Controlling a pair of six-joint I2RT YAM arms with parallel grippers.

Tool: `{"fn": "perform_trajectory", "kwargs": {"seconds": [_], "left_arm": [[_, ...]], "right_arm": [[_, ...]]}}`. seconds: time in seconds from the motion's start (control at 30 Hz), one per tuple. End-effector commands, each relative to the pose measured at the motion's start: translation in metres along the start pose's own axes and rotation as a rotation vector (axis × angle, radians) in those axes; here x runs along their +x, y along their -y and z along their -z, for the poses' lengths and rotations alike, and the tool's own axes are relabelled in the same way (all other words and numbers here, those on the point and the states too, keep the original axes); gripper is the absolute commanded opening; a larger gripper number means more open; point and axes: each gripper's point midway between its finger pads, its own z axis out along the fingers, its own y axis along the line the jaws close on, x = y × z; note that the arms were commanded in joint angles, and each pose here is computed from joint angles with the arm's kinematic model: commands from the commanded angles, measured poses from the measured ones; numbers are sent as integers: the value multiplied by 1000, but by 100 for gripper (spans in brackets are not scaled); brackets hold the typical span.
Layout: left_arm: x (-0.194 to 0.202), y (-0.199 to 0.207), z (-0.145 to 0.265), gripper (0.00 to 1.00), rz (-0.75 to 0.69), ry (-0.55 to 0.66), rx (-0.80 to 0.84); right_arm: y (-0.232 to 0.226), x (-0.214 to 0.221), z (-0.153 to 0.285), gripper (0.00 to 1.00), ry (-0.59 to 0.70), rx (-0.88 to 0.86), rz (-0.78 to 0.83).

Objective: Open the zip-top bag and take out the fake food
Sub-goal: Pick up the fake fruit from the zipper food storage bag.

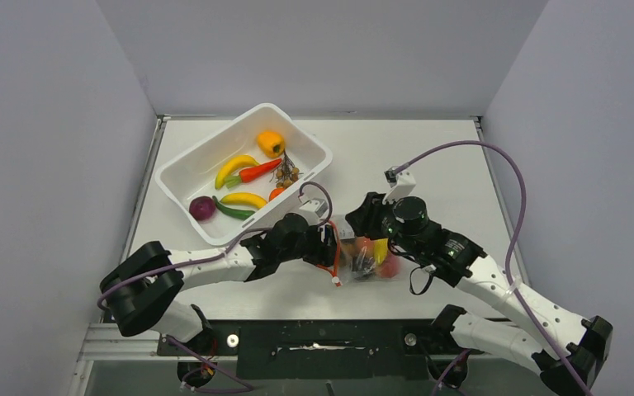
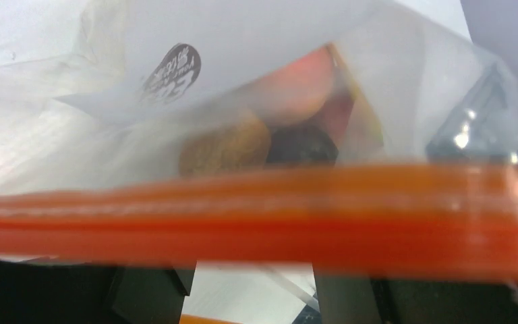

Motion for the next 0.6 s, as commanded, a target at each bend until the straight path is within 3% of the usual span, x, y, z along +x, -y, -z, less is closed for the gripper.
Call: {"fn": "perform_trajectory", "kwargs": {"seconds": [0.0,0.13,0.27,0.57], "left_arm": [[-10,12,0,56,2,69,61],[-2,4,0,56,3,50,38],[-1,6,1,56,4,60,60],[-11,21,-3,63,-139,185,123]], "right_arm": [[-1,-27,11,42,112,16,-10],[24,-30,22,46,142,130,1],[57,-24,35,58,151,262,-14],[108,10,38,63,86,370,-116]]}}
